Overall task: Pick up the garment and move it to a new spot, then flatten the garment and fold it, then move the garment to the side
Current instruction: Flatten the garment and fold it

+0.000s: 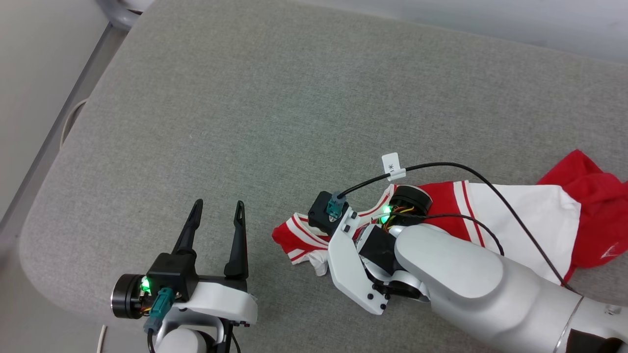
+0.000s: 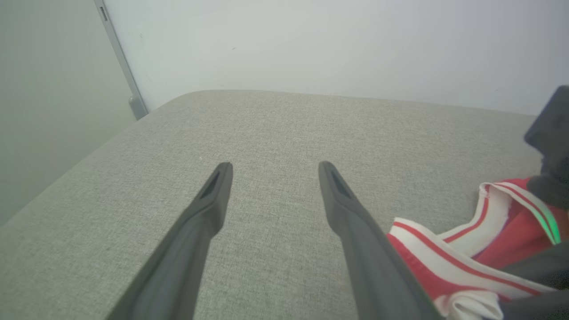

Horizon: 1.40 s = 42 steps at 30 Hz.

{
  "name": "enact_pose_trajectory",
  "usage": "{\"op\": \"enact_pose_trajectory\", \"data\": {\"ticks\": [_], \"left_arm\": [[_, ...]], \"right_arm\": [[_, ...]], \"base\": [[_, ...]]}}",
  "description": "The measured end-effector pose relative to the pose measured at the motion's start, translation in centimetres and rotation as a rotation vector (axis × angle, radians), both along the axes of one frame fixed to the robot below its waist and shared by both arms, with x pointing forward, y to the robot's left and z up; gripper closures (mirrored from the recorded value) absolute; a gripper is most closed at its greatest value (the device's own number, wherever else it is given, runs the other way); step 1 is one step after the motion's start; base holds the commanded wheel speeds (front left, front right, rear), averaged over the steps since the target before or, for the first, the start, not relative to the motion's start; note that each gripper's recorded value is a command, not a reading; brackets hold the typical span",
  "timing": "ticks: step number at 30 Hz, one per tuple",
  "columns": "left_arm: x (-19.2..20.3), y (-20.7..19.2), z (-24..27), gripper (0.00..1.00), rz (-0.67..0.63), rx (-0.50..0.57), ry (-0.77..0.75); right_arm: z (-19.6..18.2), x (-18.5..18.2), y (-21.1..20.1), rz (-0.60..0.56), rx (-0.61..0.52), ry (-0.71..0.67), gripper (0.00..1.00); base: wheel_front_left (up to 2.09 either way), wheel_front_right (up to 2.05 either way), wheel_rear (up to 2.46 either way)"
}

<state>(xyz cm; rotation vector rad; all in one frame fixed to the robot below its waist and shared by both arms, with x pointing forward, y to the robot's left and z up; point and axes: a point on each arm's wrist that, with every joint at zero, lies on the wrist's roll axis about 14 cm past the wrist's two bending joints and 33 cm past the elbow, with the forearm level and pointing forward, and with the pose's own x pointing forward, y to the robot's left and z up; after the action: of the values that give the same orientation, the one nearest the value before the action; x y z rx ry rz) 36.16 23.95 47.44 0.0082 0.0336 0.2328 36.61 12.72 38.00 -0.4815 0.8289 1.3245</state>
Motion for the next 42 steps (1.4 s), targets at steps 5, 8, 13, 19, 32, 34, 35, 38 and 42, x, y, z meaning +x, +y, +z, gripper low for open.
{"op": "enact_pose_trajectory", "data": {"ticks": [5, 8, 13, 19, 32, 34, 35, 38, 42], "left_arm": [[0.1, -0.3, 0.4, 0.00, -0.010, 0.003, -0.014], [-0.1, -0.3, 0.8, 0.00, -0.011, 0.006, -0.026], [-0.7, -0.5, 1.1, 0.00, -0.021, 0.014, -0.037], [-1.5, -0.9, 1.5, 0.00, -0.038, 0.022, -0.049], [-1.7, -2.3, 1.9, 0.00, -0.085, 0.016, -0.065], [-1.6, -2.4, 1.8, 0.00, -0.086, 0.015, -0.062], [-1.6, -2.4, 1.7, 0.00, -0.087, 0.015, -0.060], [-1.6, -2.4, 1.5, 0.00, -0.085, 0.010, -0.052], [-1.1, -2.3, 1.3, 0.00, -0.084, 0.006, -0.047]], "right_arm": [[2.1, 0.6, 0.3, -0.019, 0.105, -0.048, 0.00], [4.4, 1.3, 0.3, -0.040, 0.194, -0.083, 0.00], [8.5, 3.3, -1.2, -0.098, 0.325, -0.166, 0.00], [14.5, 8.3, -6.0, -0.253, 0.442, -0.349, 0.00], [18.2, 13.4, -18.6, -0.484, 0.184, -0.493, 0.00], [17.2, 13.5, -20.2, -0.505, 0.101, -0.459, 0.00], [16.5, 13.4, -20.9, -0.513, 0.063, -0.439, 0.00], [13.9, 12.7, -22.4, -0.520, -0.057, -0.361, 0.00], [10.7, 12.0, -23.3, -0.521, -0.147, -0.277, 0.00]], "base": [[0.00, 0.00, 0.00], [0.00, 0.00, 0.00], [0.00, 0.00, 0.00], [0.00, 0.00, 0.00], [0.00, 0.00, 0.00], [0.00, 0.00, 0.00], [0.00, 0.00, 0.00], [0.00, 0.00, 0.00], [0.00, 0.00, 0.00]]}}
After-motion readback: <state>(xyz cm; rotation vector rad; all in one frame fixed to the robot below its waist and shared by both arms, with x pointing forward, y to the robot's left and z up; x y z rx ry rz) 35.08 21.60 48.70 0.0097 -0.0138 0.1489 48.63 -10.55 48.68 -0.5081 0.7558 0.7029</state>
